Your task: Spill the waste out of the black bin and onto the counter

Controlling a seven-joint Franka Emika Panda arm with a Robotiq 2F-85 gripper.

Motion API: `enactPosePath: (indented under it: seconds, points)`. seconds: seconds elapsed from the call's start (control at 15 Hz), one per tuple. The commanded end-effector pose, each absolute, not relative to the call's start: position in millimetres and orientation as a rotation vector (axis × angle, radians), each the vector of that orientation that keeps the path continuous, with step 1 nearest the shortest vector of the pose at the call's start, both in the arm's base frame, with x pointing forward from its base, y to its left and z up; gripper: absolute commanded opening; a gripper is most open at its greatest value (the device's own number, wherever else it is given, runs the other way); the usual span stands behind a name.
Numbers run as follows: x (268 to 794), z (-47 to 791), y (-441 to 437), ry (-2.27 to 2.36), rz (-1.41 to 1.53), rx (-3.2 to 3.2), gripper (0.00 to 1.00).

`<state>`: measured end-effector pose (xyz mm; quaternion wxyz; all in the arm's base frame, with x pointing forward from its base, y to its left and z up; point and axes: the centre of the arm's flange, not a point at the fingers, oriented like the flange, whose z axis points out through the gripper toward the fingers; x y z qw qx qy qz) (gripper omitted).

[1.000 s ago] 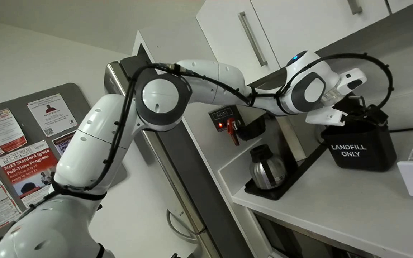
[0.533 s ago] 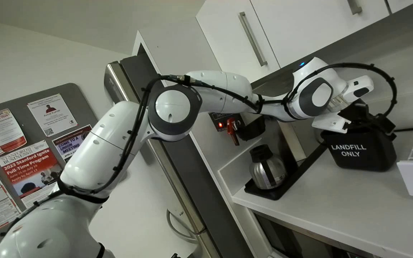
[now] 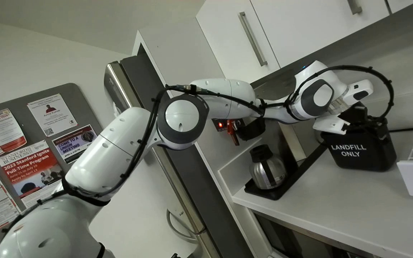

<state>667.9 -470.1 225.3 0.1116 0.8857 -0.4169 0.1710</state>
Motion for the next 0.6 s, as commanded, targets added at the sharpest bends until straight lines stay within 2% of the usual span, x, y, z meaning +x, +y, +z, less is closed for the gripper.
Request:
enactPosePath:
  seconds: [0.0, 0.53]
  points:
    - [687, 228, -473, -1.227, 0.477, 2.575, 0.00]
    - [671, 265, -458, -1.088, 0.398, 2.588, 0.02]
